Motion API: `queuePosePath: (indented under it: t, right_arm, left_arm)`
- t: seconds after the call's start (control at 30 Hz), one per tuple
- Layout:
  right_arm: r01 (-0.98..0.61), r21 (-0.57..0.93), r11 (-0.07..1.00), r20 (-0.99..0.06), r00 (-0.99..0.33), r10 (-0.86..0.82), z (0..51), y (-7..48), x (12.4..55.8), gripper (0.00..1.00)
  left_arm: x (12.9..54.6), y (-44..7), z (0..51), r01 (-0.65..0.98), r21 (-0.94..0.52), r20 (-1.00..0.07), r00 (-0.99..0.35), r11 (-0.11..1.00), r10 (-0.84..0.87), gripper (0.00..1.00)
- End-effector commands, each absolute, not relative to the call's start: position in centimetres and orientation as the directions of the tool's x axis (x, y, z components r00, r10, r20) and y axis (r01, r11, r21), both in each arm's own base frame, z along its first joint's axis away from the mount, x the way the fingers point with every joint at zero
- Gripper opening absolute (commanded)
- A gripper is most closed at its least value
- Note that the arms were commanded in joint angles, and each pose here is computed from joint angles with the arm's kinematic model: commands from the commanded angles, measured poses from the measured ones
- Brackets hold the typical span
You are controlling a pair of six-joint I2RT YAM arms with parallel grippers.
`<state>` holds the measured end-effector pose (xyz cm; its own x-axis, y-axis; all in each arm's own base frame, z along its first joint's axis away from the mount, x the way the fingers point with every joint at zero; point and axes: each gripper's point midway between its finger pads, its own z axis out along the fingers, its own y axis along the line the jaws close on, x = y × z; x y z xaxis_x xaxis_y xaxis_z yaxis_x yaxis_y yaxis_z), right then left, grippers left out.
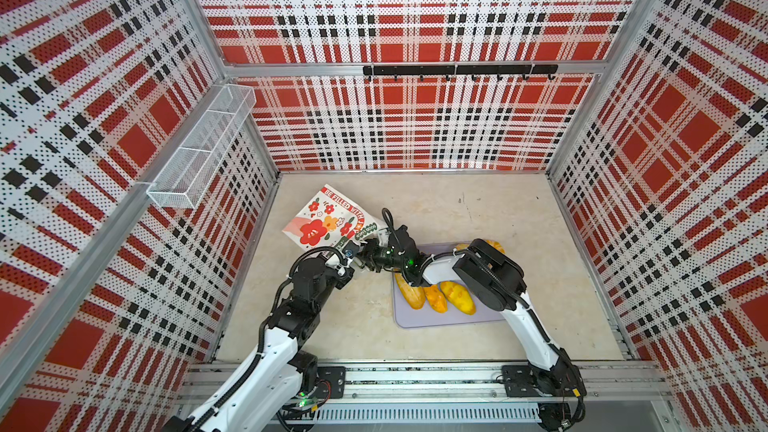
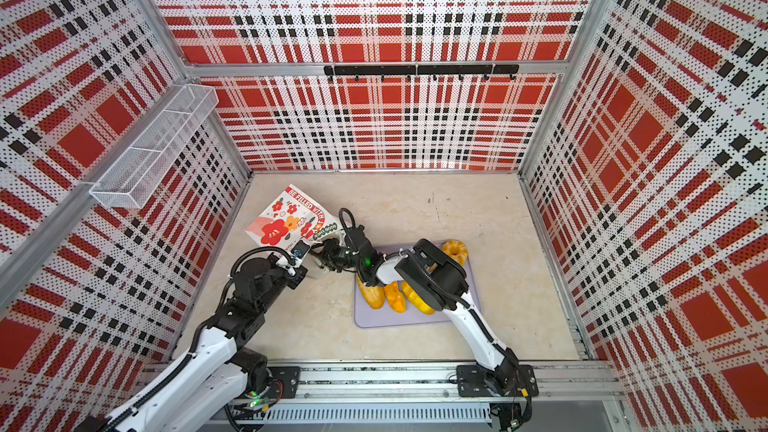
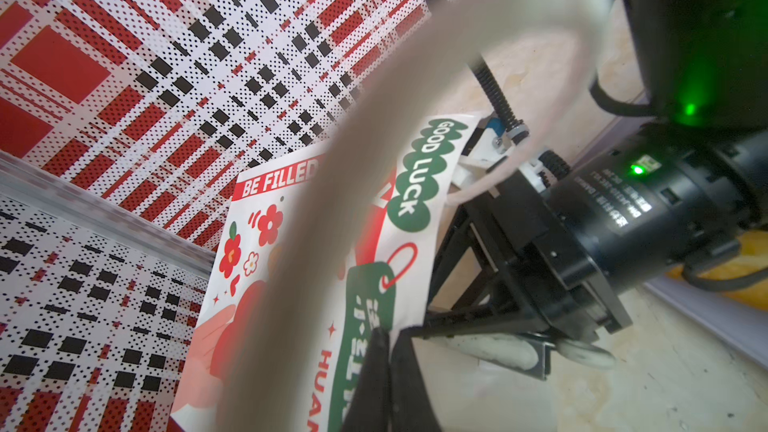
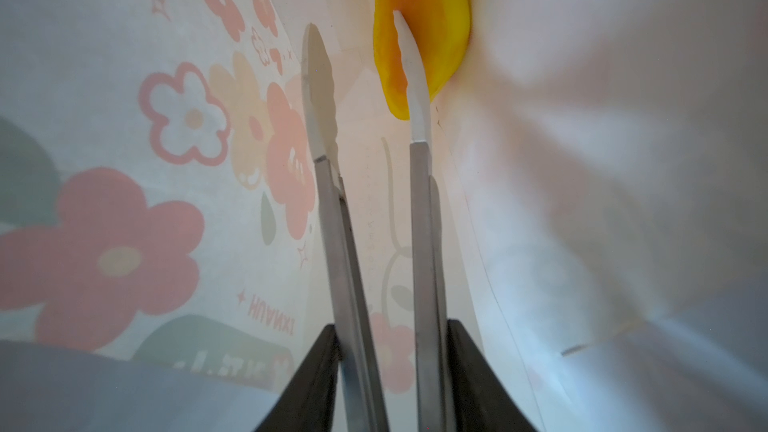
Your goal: Take the fake bread out of the paper bag
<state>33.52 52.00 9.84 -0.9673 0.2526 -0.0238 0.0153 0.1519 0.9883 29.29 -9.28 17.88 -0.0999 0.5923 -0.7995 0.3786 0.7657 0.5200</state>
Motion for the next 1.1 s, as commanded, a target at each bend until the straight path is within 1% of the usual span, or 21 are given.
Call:
queuePosePath:
  t: [0.0,0.2,0.37,0.6,1.07]
  right_arm:
    - [-0.022,0.997,0.075,-0.041,-0.964,0.261,14.3,51.5,33.4,0.43]
    - [-0.010,0.995,0.095,-0.035,-0.965,0.261,14.4,51.0,33.1,0.43]
    - [-0.007,0.995,0.104,-0.033,-0.967,0.251,14.4,51.0,32.8,0.43]
    - [-0.002,0.987,0.158,-0.042,-0.967,0.250,13.8,50.6,32.5,0.43]
    - [-0.010,0.981,0.195,-0.058,-0.968,0.243,13.9,49.8,31.9,0.42]
  left_arm:
    - [29.4,-9.8,19.7,0.362,0.526,-0.813,-0.050,0.769,0.580,0.00]
    - [29.7,-9.6,19.0,0.357,0.540,-0.796,-0.079,0.762,0.600,0.00]
    - [29.9,-10.3,18.7,0.376,0.543,-0.790,-0.075,0.751,0.608,0.00]
    - [30.1,-10.3,18.7,0.370,0.548,-0.787,-0.073,0.750,0.612,0.00]
    - [30.4,-10.1,18.3,0.361,0.547,-0.786,-0.088,0.755,0.612,0.00]
